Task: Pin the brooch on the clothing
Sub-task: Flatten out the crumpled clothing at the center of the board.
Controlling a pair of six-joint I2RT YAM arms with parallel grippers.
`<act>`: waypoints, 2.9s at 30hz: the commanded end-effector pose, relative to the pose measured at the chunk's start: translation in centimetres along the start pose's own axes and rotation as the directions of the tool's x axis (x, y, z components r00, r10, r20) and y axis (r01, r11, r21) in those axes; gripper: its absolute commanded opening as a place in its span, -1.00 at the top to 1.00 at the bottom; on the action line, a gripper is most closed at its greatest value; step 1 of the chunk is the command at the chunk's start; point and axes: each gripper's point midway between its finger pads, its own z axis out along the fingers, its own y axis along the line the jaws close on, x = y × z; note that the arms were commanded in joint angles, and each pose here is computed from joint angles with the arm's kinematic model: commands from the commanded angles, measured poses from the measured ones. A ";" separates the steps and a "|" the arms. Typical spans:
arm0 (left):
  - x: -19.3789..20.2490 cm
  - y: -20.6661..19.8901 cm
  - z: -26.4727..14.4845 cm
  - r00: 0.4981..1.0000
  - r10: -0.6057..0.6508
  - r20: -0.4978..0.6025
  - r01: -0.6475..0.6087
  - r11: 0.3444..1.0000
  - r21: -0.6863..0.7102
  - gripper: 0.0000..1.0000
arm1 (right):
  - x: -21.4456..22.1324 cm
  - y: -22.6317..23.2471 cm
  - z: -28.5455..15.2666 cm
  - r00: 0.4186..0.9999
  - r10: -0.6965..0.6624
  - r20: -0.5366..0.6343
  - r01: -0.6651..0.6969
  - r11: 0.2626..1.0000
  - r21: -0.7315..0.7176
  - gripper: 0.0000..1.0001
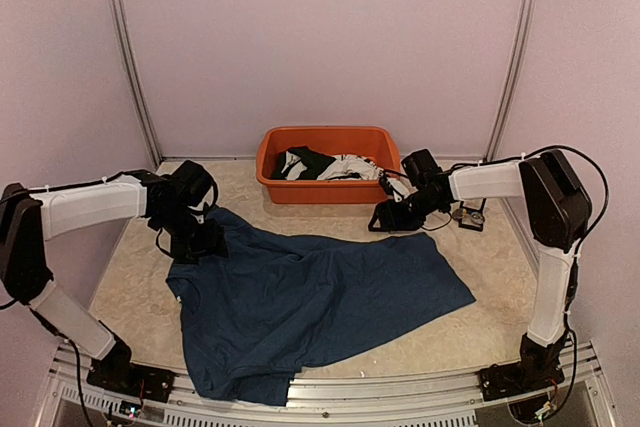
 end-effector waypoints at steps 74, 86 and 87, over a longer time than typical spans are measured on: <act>0.7 -0.8 9.4 0.992 0.057 -0.110 -0.075 0.983 -0.169 -0.03 | 25.1 23.7 -7.2 0.828 -0.560 -0.011 0.553 0.821 -0.145 0.59; 1.5 -1.4 8.5 0.993 0.064 -0.098 -0.077 0.988 -0.135 -0.06 | 8.3 16.8 -13.1 0.953 -0.142 0.269 0.163 0.985 -0.056 -0.48; 1.6 -1.5 8.4 0.993 0.066 -0.097 -0.078 0.988 -0.133 -0.05 | 8.2 15.3 -11.9 0.961 -0.131 0.245 0.139 0.990 -0.016 -0.49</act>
